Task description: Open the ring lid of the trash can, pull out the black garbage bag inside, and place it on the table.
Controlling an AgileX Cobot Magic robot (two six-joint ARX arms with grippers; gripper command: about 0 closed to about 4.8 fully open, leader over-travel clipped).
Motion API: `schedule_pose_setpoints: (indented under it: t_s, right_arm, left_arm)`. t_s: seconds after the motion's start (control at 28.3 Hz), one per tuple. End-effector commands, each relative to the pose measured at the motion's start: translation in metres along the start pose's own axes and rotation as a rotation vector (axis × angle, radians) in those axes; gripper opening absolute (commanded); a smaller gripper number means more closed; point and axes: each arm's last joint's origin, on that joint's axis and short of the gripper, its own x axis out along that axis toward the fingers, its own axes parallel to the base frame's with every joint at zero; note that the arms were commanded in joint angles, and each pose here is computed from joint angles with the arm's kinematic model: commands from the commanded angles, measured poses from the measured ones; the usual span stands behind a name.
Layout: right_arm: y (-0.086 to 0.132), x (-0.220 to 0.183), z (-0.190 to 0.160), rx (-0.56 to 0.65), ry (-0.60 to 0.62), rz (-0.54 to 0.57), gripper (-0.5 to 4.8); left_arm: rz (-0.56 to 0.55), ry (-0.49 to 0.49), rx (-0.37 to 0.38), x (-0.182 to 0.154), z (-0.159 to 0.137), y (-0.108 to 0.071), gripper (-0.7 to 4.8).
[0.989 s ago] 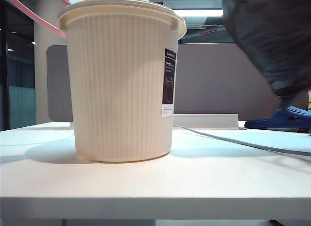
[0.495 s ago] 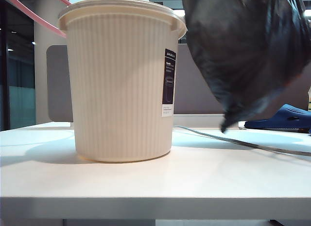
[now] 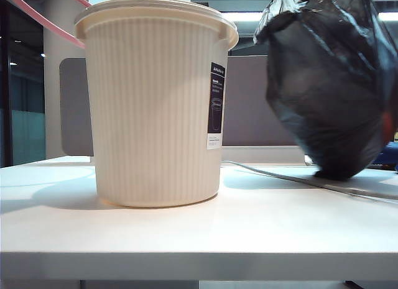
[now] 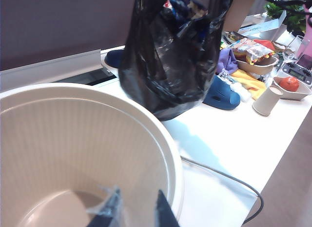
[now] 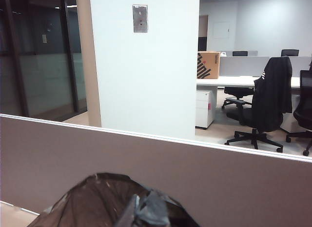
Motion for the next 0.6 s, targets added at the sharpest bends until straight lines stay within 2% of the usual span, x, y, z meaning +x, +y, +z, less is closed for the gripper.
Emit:
schedule_pose_setpoints:
  t_s: [0.04,0.25,0.6]
  right_arm:
    - [-0.001,-0.001,-0.006,-0.010,-0.021,-0.002,-0.01]
    - [-0.005,-0.001,-0.036,0.025,0.025,-0.009,-0.01]
    - [-0.008,-0.002,-0.058,0.051,0.078,-0.010,-0.01]
  left_arm:
    - [-0.003,-0.014,0.014,-0.001,0.002,-0.001,0.89]
    - [-0.002,0.000,0.005,-0.001,0.000,-0.001,0.89]
    - [0.000,0.041,-0.021,0.006,-0.013,0.004,0.89]
